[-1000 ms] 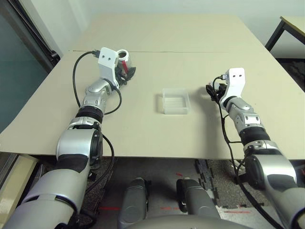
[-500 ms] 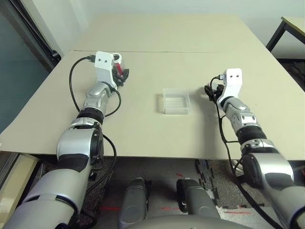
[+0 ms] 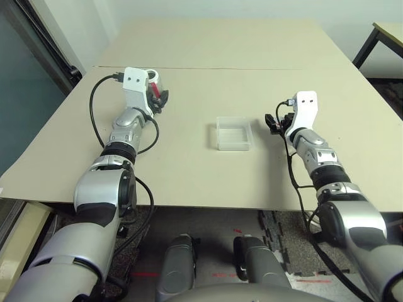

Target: Pour the medicine from the bottle into the box.

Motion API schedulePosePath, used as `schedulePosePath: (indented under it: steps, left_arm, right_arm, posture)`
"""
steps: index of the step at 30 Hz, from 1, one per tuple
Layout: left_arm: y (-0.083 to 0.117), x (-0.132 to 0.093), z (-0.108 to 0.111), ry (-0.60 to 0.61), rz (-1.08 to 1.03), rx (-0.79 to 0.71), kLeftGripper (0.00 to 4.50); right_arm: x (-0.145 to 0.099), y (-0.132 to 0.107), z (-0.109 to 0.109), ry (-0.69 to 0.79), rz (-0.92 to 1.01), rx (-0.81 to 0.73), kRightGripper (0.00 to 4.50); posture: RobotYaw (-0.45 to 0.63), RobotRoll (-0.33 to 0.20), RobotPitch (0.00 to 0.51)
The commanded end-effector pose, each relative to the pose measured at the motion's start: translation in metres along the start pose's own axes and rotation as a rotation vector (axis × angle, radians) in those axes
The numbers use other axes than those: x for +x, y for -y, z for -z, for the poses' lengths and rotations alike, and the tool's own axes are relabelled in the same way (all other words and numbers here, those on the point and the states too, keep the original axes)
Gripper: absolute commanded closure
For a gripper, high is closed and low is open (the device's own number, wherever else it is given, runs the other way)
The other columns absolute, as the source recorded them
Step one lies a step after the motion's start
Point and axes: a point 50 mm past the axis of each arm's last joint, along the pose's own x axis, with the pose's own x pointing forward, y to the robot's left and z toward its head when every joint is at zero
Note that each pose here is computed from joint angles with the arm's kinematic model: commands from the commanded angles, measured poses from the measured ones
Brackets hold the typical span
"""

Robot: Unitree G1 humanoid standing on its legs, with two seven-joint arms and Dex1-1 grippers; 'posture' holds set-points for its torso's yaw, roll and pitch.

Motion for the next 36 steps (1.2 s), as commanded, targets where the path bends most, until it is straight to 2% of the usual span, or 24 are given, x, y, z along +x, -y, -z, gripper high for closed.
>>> schedulePosePath:
  steps: [1,6,11,17,23,25,29,31,36]
  left_arm:
    - [-0.005,0.001,-0.009,0.010,0.012,0.033,1.70]
    - [-0.014,0.000,-0.026,0.022,0.035,0.092,1.70]
    - [-0.017,0.000,-0.033,-0.055,0.121,0.268,1.70]
    - [-0.010,0.004,-0.040,-0.197,0.227,0.490,1.70]
    - [0.007,0.013,-0.056,-0.220,0.273,0.618,1.70]
    - [0.014,0.017,-0.060,-0.206,0.270,0.582,1.70]
    - [0.017,0.020,-0.058,-0.170,0.193,0.374,1.70]
    - [0.016,0.019,-0.048,-0.176,0.141,0.277,1.70]
    - [0.018,0.016,-0.020,-0.246,0.105,0.241,1.70]
  right_arm:
    - [-0.010,0.009,-0.025,0.057,-0.076,-0.013,0.00]
    - [-0.033,0.016,-0.060,0.072,-0.250,-0.079,0.00]
    - [-0.052,0.019,-0.081,0.022,-0.402,-0.167,0.00]
    - [-0.064,0.015,-0.084,-0.049,-0.533,-0.237,0.00]
    - [-0.066,0.003,-0.080,-0.061,-0.604,-0.249,0.00]
    - [-0.066,0.001,-0.078,-0.056,-0.613,-0.237,0.00]
    - [-0.066,-0.002,-0.074,-0.043,-0.613,-0.229,0.00]
    - [-0.067,-0.003,-0.070,-0.043,-0.615,-0.227,0.00]
    - [-0.069,-0.002,-0.063,-0.052,-0.624,-0.228,0.00]
  posture:
    - [0.00,0.000,0.079]
    - [0.00,0.000,0.081]
    - [-0.01,0.000,0.081]
    - [-0.02,0.000,0.079]
    - [-0.04,0.000,0.074]
    - [-0.05,0.000,0.069]
    - [-0.06,0.000,0.067]
    - [-0.07,0.000,0.065]
    - [-0.08,0.000,0.063]
